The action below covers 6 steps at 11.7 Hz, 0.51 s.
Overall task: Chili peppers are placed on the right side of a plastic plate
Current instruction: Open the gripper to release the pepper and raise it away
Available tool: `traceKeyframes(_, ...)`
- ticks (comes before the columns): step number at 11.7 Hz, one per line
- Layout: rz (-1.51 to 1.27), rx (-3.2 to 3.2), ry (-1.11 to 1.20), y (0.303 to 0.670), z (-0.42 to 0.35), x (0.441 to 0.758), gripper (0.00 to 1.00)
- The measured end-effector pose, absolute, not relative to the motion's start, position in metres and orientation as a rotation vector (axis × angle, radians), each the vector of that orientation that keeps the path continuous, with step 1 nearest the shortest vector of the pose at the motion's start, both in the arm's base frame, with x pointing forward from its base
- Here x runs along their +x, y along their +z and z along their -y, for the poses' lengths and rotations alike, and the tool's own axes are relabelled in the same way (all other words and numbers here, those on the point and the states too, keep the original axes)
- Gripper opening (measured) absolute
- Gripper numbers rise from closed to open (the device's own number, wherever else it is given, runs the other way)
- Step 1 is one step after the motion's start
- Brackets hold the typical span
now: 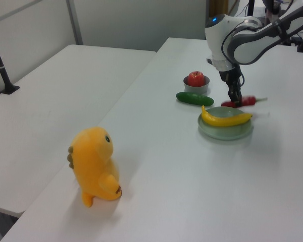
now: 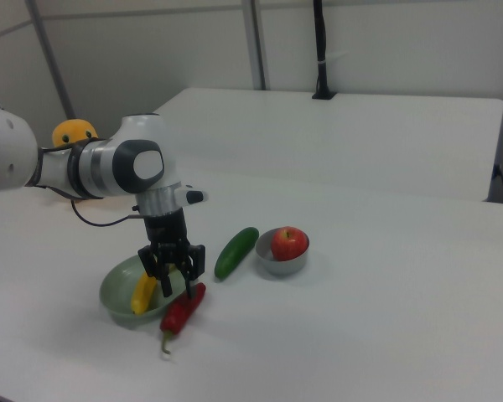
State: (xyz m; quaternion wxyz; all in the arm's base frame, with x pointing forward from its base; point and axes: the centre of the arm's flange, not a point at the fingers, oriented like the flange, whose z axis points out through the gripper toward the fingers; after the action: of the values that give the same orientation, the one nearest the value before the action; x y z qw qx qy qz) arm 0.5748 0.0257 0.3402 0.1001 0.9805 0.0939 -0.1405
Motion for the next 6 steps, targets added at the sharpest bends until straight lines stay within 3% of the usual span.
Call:
traceKeyframes(3, -0.275, 2.898, -0.416, 0.3402, -0.0244, 0.5749, 0.96)
traceKeyframes(6, -0.273, 2.901, -0.395, 0.3470, -0.0243, 0.5774, 1.00)
